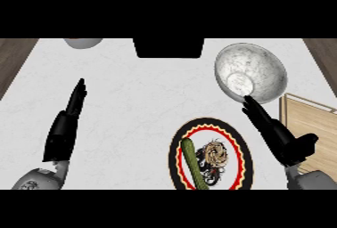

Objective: Pick the cupcake from the plate and place it in the bowl

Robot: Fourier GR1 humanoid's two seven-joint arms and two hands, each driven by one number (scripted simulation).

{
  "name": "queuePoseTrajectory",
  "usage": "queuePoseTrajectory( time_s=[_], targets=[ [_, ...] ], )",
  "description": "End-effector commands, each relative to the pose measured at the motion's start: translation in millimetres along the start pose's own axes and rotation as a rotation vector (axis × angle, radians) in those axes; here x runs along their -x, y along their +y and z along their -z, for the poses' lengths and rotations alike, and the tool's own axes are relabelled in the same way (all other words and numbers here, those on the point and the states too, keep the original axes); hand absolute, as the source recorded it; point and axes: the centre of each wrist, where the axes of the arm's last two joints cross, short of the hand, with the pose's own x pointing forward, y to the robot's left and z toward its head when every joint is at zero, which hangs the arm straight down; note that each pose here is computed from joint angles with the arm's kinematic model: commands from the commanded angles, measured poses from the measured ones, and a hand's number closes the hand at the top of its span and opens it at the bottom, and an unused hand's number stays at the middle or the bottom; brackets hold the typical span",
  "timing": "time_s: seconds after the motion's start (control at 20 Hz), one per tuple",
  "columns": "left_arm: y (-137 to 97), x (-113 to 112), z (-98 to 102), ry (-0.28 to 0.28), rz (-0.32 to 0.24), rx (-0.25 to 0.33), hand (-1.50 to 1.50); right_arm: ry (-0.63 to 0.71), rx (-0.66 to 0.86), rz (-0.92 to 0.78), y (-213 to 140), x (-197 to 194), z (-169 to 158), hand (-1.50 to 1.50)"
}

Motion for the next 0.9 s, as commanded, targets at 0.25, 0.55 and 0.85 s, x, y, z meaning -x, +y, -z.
queuePoseTrajectory(
  time_s=[0.25, 0.55, 0.85],
  targets=[
    [-15.1, -18.1, -4.4, -0.032, -0.180, 0.331, 0.00, -0.287, 0.160, -0.076, 25.8, -46.3, -3.0, 1.50],
    [-33.5, -8.8, -0.3, 0.011, -0.243, 0.401, 0.00, -0.188, 0.200, -0.221, 65.9, 1.5, 0.0, -1.50],
    [-23.9, -13.5, 8.3, -0.006, -0.254, 0.408, 0.00, -0.135, 0.092, -0.664, 57.3, -23.4, 15.9, -1.50]
  ],
)
